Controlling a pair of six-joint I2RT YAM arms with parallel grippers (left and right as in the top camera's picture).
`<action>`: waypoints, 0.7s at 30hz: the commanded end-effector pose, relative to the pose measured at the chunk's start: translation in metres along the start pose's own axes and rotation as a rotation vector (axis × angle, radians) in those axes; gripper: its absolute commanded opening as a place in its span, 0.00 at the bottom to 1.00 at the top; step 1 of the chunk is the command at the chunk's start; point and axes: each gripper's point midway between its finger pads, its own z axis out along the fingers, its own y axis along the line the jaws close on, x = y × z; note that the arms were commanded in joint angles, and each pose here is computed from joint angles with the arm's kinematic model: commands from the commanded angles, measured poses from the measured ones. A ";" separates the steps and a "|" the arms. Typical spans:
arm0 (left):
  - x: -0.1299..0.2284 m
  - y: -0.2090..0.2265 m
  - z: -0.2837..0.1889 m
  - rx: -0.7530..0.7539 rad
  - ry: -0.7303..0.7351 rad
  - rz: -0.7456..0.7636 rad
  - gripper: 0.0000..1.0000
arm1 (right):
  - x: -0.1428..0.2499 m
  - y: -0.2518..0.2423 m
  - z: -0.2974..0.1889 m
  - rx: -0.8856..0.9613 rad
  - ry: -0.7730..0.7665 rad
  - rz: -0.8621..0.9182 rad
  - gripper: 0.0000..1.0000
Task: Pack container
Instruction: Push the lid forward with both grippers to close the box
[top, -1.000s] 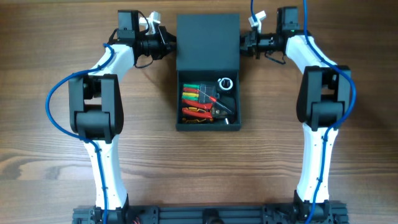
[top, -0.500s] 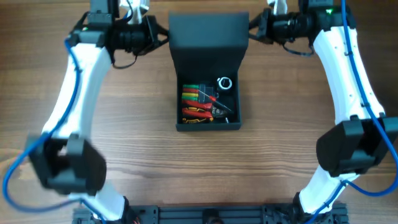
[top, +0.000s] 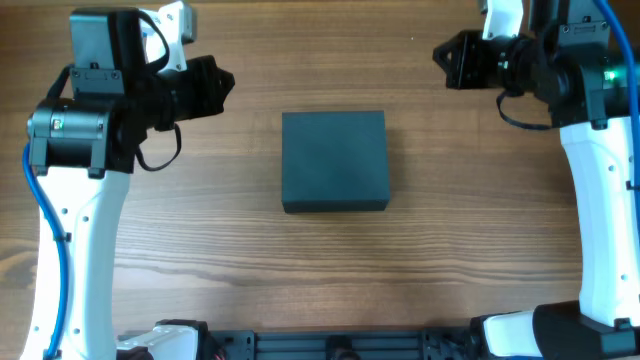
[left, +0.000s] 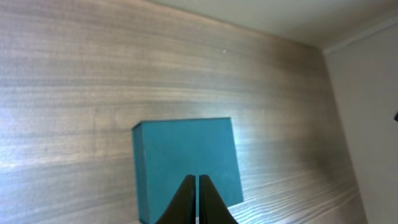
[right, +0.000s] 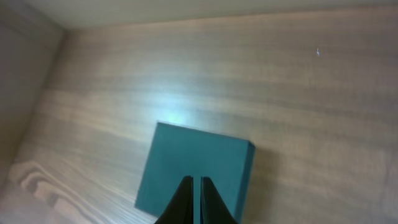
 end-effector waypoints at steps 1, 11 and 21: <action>0.016 0.014 0.017 -0.059 0.075 0.047 0.07 | 0.023 -0.016 0.021 0.051 0.112 0.022 0.04; 0.101 0.025 0.139 -0.039 0.429 0.188 0.08 | 0.149 -0.010 0.115 0.014 0.465 0.010 0.04; 0.167 0.071 0.212 -0.094 0.696 0.119 0.06 | 0.234 -0.032 0.167 0.025 0.540 0.056 0.04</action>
